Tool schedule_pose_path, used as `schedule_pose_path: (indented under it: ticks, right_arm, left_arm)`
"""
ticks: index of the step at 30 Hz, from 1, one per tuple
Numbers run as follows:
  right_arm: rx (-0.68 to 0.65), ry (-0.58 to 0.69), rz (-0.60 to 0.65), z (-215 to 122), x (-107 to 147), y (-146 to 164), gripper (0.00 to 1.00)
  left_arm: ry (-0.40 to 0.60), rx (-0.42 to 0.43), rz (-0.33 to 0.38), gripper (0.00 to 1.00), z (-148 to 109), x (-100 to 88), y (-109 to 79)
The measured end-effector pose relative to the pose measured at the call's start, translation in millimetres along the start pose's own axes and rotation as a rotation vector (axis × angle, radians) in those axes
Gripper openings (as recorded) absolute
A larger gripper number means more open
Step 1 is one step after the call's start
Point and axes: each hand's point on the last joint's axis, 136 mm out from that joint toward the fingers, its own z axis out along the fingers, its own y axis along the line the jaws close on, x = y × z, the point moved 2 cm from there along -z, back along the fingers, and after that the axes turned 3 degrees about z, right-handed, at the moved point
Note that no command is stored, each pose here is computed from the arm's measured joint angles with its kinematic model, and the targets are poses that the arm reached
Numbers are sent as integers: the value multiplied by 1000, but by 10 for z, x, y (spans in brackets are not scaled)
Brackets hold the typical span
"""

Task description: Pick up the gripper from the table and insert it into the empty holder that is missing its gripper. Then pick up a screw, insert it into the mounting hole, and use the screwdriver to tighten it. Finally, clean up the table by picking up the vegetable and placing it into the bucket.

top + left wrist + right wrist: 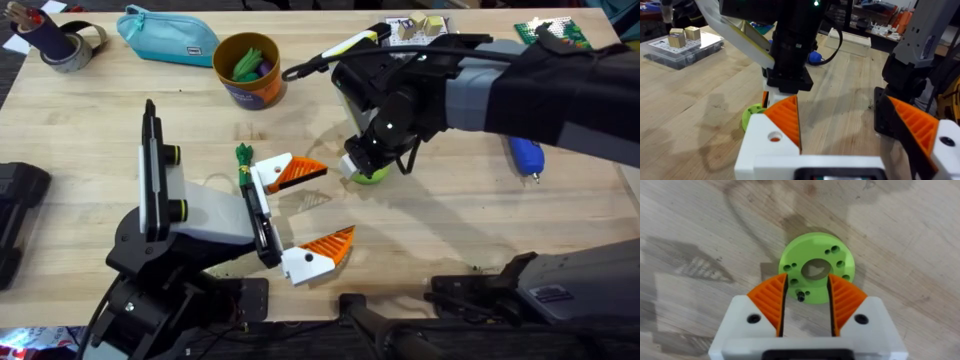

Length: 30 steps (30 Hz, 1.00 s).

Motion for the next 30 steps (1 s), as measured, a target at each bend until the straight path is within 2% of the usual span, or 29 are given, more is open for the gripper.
schedule_pose_path:
  ticks: [4,9,18,21,26,30]
  right_arm:
    - [1,9,0,0,20,-4,474]
    - [26,73,-4,-113,181,-64,474]
    - [-15,-122,65,-706,121,-105,474]
    - [-40,-140,77,-596,142,-73,474]
    - [-60,-64,80,-287,270,-23,474]
    - [-69,-56,80,-234,257,1,474]
  left_arm:
    - [1,-2,-4,990,0,-10,2]
    - [1,-3,-4,990,0,-10,3]
    - [1,-2,-4,990,0,-10,2]
    - [1,-3,-4,990,0,-10,3]
    - [1,-3,-4,990,0,-10,3]
    - [1,-3,-4,990,0,-10,3]
